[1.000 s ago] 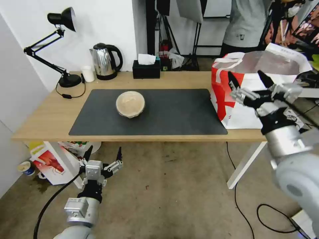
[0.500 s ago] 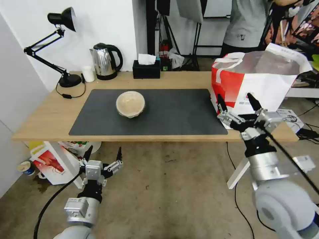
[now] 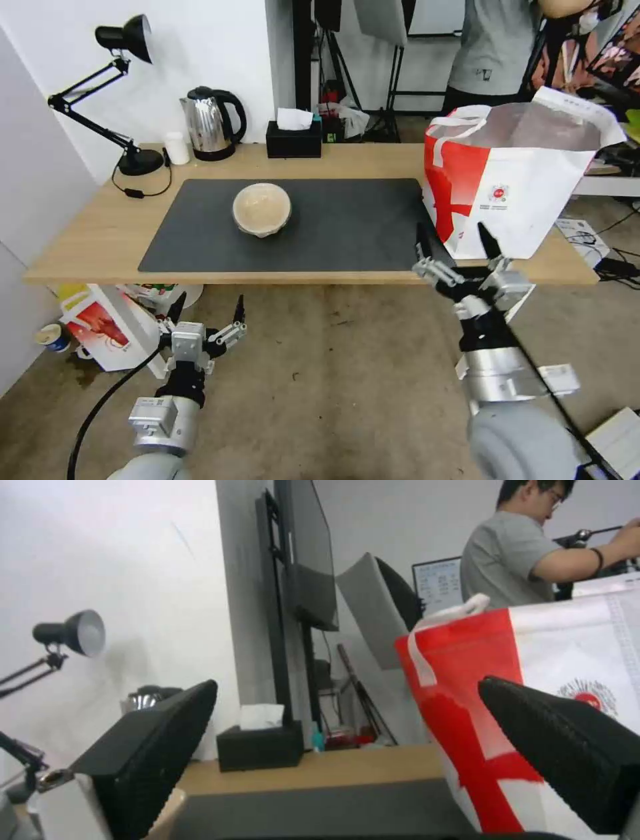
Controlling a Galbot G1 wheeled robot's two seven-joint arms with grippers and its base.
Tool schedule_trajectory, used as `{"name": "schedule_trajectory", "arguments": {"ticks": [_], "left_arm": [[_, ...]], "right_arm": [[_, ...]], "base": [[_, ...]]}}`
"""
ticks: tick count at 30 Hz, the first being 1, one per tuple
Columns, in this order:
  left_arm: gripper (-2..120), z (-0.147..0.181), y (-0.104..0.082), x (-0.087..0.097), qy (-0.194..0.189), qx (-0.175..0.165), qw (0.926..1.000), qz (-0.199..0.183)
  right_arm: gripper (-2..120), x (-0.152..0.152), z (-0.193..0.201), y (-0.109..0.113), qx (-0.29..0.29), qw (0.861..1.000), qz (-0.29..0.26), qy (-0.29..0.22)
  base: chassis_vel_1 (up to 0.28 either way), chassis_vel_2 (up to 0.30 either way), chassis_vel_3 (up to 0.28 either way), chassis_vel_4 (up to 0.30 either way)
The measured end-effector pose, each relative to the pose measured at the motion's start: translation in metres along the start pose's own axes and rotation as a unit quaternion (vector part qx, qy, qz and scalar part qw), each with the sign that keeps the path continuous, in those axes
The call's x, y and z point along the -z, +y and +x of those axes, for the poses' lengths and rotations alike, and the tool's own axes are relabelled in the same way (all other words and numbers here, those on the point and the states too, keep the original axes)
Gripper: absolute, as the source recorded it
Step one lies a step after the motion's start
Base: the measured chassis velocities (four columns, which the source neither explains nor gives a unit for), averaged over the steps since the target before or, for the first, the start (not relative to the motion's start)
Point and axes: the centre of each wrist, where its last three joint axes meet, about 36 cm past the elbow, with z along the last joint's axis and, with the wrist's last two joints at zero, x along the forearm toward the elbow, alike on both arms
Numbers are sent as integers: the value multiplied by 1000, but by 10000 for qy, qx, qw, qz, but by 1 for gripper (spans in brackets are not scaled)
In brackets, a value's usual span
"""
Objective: Pick up the trash from the table and place it into the takeout bag.
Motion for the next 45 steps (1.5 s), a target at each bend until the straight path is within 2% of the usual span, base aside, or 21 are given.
{"name": "schedule_trajectory", "arguments": {"ticks": [14,23,45], "left_arm": [[100,0,0,0,0,0,10000,0],[100,0,0,0,0,0,10000,0],[100,0,0,0,0,0,10000,0]], "right_arm": [[100,-31,38,13,118,9999,90,31],[100,-43,46,17,136,9998,142,-10],[100,-77,61,9,111,9991,341,225]], "base": [[0,0,0,0],[0,0,0,0],[0,0,0,0]]}}
